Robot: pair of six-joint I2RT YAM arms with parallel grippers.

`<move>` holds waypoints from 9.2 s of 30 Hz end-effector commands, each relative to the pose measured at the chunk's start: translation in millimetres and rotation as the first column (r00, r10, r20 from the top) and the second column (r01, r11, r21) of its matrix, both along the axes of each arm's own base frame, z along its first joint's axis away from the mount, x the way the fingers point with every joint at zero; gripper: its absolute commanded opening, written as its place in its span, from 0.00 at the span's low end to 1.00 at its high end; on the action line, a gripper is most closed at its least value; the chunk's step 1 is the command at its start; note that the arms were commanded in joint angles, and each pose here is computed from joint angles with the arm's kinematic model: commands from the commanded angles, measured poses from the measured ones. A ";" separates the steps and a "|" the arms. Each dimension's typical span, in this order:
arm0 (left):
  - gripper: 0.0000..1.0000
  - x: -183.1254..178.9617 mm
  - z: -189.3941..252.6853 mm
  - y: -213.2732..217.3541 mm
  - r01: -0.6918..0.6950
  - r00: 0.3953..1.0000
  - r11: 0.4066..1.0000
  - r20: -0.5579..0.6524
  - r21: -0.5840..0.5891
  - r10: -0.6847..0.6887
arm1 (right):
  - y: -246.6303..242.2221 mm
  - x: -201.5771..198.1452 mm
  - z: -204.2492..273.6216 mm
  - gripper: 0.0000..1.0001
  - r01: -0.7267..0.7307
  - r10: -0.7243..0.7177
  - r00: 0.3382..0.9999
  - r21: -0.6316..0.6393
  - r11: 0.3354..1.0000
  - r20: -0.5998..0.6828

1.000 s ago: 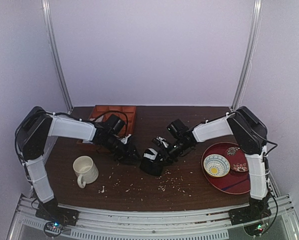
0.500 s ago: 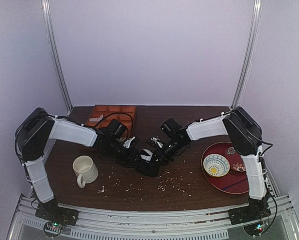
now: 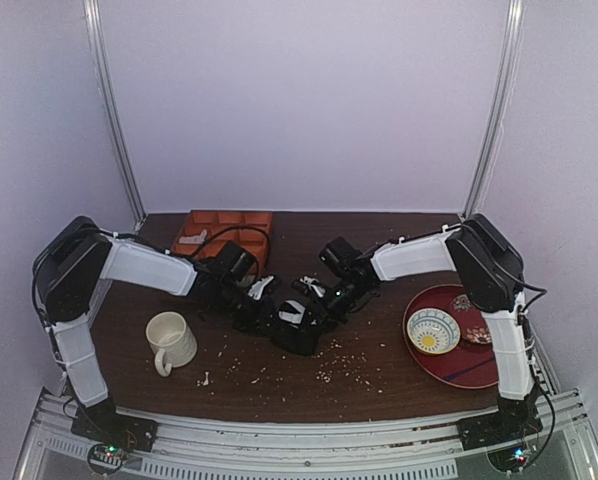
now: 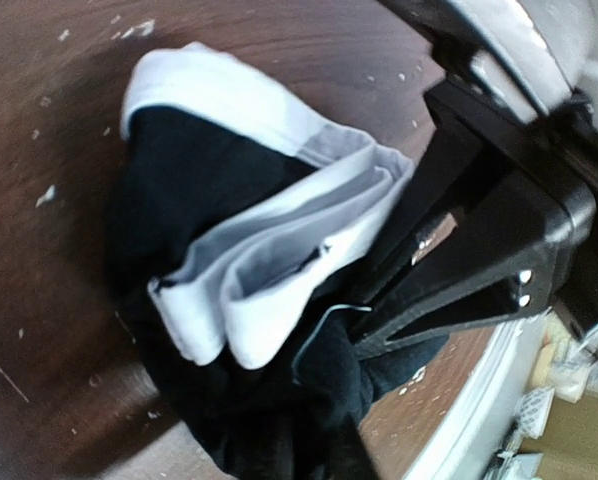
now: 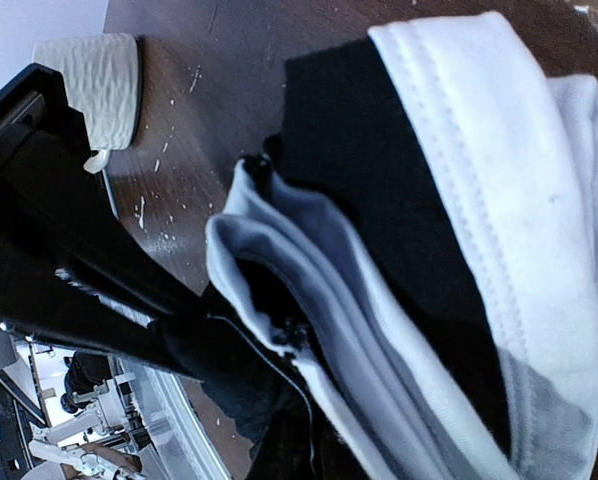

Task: Roll the underwear
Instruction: Roll the underwear at the center of the board.

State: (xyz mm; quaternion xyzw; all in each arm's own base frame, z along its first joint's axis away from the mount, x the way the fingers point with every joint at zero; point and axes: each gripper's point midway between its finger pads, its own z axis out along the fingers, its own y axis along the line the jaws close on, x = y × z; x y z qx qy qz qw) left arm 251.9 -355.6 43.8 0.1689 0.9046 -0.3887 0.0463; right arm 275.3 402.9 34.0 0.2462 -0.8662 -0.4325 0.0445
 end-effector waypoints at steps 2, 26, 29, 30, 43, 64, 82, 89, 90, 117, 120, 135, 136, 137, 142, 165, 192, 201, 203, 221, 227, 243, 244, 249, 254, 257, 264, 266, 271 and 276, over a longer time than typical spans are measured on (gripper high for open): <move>0.00 0.6 -10.1 0.6 -0.029 0.999 0.999 -0.016 0.023 0.030 | -3.3 -9.8 -15.0 0.00 -0.040 0.042 0.999 -0.082 0.996 0.015; 0.00 -25.0 -58.0 39.5 -0.300 0.900 0.934 -0.268 0.193 0.344 | -0.1 -11.4 5.3 0.06 -0.078 0.089 0.985 -0.075 0.994 0.151; 0.00 -25.4 -60.6 46.7 -0.315 0.890 0.926 -0.275 0.209 0.364 | -4.0 -10.8 8.7 0.06 -0.073 0.084 0.984 -0.074 0.995 0.160; 0.00 -27.0 -61.4 49.9 -0.314 0.887 0.923 -0.277 0.221 0.369 | -6.0 -10.3 8.8 0.07 -0.071 0.082 0.984 -0.074 0.995 0.158; 0.00 -34.5 -67.0 57.6 -0.300 0.879 0.914 -0.293 0.273 0.376 | -24.8 -5.9 25.1 0.13 -0.022 0.041 0.966 -0.077 0.997 0.256; 0.00 -28.1 -59.0 50.5 -0.284 0.893 0.925 -0.282 0.252 0.351 | -16.2 -44.7 12.4 0.00 -0.103 0.129 0.963 -0.122 0.987 0.235; 0.00 -26.5 -53.1 43.1 -0.243 0.899 0.937 -0.305 0.251 0.315 | -23.1 -39.4 53.9 0.12 -0.072 0.196 0.769 -0.223 0.972 0.608; 0.00 -24.2 -53.4 39.0 -0.239 0.897 0.941 -0.316 0.239 0.308 | -12.4 -51.0 40.8 0.18 -0.079 0.375 0.527 -0.395 0.915 0.763; 0.00 -24.2 -53.7 38.9 -0.239 0.897 0.941 -0.317 0.239 0.308 | -11.6 -51.3 37.0 0.19 -0.071 0.396 0.494 -0.418 0.906 0.774; 0.00 -28.4 -53.1 41.6 -0.234 0.897 0.945 -0.325 0.228 0.301 | 5.5 -37.9 -12.3 0.42 0.083 0.621 0.132 -0.633 0.770 0.773; 0.00 -28.3 -53.1 42.0 -0.233 0.897 0.945 -0.326 0.228 0.300 | 4.0 -38.7 -19.7 0.42 0.078 0.636 0.134 -0.648 0.757 0.760; 0.00 -28.7 -51.5 43.1 -0.227 0.898 0.948 -0.329 0.222 0.291 | -2.7 -41.2 -38.0 0.00 0.065 0.672 0.163 -0.688 0.723 0.722; 0.00 -28.7 -50.7 42.4 -0.226 0.899 0.949 -0.328 0.219 0.290 | -2.4 -42.1 -35.9 0.00 0.059 0.667 0.168 -0.683 0.728 0.726; 0.00 -27.6 -49.5 42.4 -0.227 0.900 0.950 -0.327 0.216 0.290 | -2.0 -43.0 -33.9 0.00 0.054 0.662 0.172 -0.678 0.733 0.730; 0.27 -15.4 -31.2 46.4 -0.257 0.905 0.948 -0.298 0.191 0.305 | 3.6 -52.2 -17.0 0.00 -0.019 0.618 0.232 -0.632 0.775 0.751; 0.36 6.3 41.1 77.4 -0.360 0.911 0.926 -0.170 0.113 0.375 | 19.2 -58.1 11.9 0.00 -0.283 0.477 0.651 -0.395 0.874 0.590; 0.36 -0.9 44.6 83.5 -0.356 0.919 0.929 -0.145 0.100 0.367 | 31.3 -21.3 30.7 0.00 -0.265 0.266 0.935 -0.037 0.964 0.237; 0.36 -1.5 41.9 82.8 -0.352 0.919 0.931 -0.152 0.102 0.364 | 28.2 -3.1 12.7 0.00 -0.177 0.174 0.977 0.019 0.984 0.125; 0.36 -1.3 41.5 82.0 -0.348 0.921 0.932 -0.152 0.099 0.360 | 28.8 0.6 12.9 0.00 -0.161 0.155 0.982 0.047 0.986 0.106; 0.46 20.8 17.2 51.9 -0.272 0.958 0.962 -0.090 0.030 0.274 | 11.1 5.0 -21.3 0.00 -0.120 0.120 0.992 0.002 0.993 -0.048; 0.48 32.7 7.3 41.3 -0.249 0.967 0.969 -0.056 -0.006 0.248 | 8.1 3.4 -19.2 0.00 -0.125 0.125 0.991 -0.009 0.992 -0.043; 0.49 29.8 32.3 34.9 -0.181 0.980 0.967 0.056 -0.177 0.193 | 7.6 2.6 -17.3 0.00 -0.123 0.123 0.991 -0.009 0.992 -0.045; 0.50 30.2 30.8 34.5 -0.181 0.980 0.967 0.052 -0.179 0.194 | 7.5 2.6 -17.5 0.00 -0.122 0.122 0.992 -0.011 0.992 -0.045; 0.52 28.2 28.6 28.7 -0.143 0.985 0.966 0.063 -0.216 0.160 | 7.8 1.7 -16.0 0.00 -0.125 0.124 0.991 -0.009 0.992 -0.045; 0.52 27.2 8.3 27.4 -0.116 0.992 0.979 0.036 -0.169 0.124 | 7.7 1.2 -15.0 0.00 -0.126 0.126 0.991 -0.007 0.992 -0.044; 0.53 27.3 1.4 28.3 -0.107 0.993 0.983 0.036 -0.149 0.114 | 7.4 0.6 -14.6 0.00 -0.126 0.126 0.991 -0.006 0.992 -0.045; 0.51 25.0 -1.7 22.7 -0.083 0.996 0.982 0.023 -0.169 0.089 | 8.1 0.8 -14.7 0.00 -0.125 0.125 0.991 -0.007 0.992 -0.043; 0.42 23.4 -3.2 20.7 -0.077 0.997 0.982 0.015 -0.175 0.081 | 8.4 1.5 -14.2 0.00 -0.124 0.124 0.991 -0.009 0.992 -0.041; 0.06 16.9 -4.4 17.6 -0.074 0.997 0.982 -0.012 -0.175 0.073 | 7.8 2.2 -13.4 0.00 -0.124 0.123 0.992 -0.016 0.992 -0.036; 0.00 14.6 -6.4 20.6 -0.117 0.991 0.983 -0.078 -0.143 0.106 | 5.8 4.4 -10.3 0.02 -0.118 0.118 0.993 -0.027 0.993 -0.002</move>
